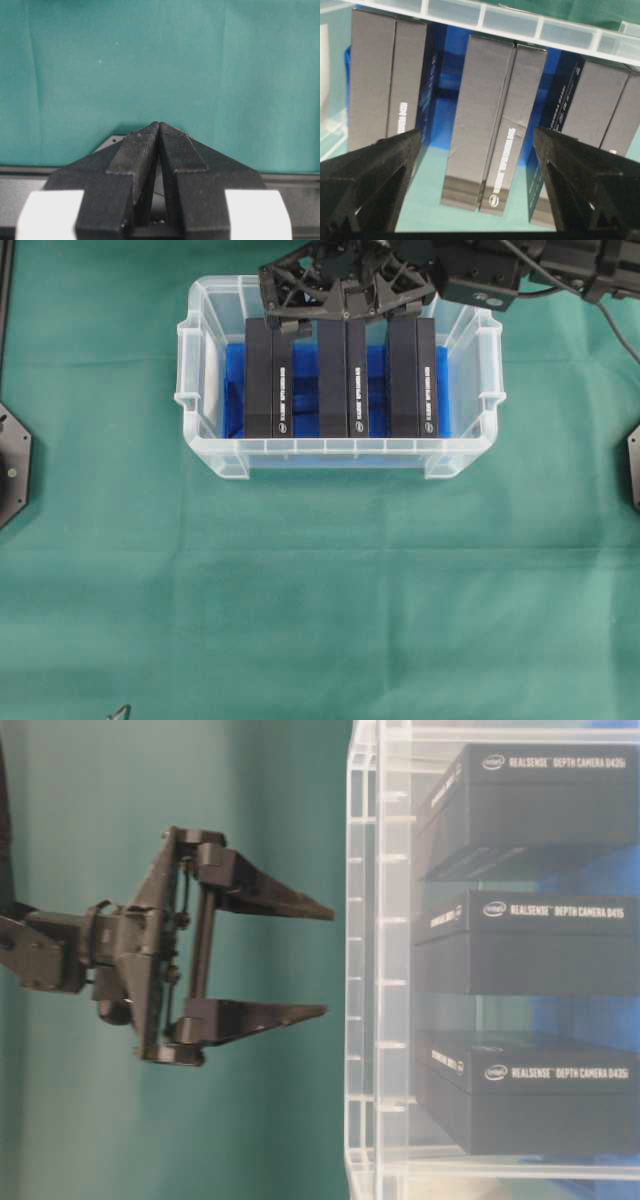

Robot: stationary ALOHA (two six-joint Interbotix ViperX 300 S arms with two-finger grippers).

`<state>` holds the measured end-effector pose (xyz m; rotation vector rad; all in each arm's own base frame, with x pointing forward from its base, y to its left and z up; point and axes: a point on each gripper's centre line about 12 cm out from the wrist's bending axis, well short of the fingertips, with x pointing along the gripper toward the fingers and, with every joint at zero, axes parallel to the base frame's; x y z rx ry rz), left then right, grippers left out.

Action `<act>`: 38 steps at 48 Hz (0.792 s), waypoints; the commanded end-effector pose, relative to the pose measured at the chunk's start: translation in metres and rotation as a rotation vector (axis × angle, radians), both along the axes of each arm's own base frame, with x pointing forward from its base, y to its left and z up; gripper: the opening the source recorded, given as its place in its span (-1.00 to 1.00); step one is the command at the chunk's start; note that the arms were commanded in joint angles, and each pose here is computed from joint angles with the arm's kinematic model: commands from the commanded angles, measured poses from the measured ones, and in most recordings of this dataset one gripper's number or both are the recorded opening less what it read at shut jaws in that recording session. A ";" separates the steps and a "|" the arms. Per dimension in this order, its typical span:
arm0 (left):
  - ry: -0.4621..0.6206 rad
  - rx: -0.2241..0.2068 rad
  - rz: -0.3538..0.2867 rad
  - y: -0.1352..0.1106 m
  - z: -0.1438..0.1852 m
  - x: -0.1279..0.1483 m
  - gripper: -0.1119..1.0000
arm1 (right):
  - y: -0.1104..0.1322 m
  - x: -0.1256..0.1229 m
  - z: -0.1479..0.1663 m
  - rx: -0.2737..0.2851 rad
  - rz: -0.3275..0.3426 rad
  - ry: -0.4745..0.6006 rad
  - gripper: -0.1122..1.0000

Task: Take the box out of the case with the right arm.
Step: 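Move the open right gripper over the middle black box in the bin, then lower the right gripper around the middle box and close on it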

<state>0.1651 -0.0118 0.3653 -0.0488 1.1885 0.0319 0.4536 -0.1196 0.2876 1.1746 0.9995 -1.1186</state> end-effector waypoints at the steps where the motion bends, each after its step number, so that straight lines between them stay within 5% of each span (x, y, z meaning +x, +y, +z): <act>1: -0.023 0.001 -0.001 0.000 0.007 0.001 -0.80 | 0.003 -0.001 0.005 0.000 0.005 -0.025 0.82; 38: -0.026 0.000 -0.001 0.000 0.008 0.001 -0.80 | 0.014 0.004 -0.075 0.076 0.008 -0.018 0.82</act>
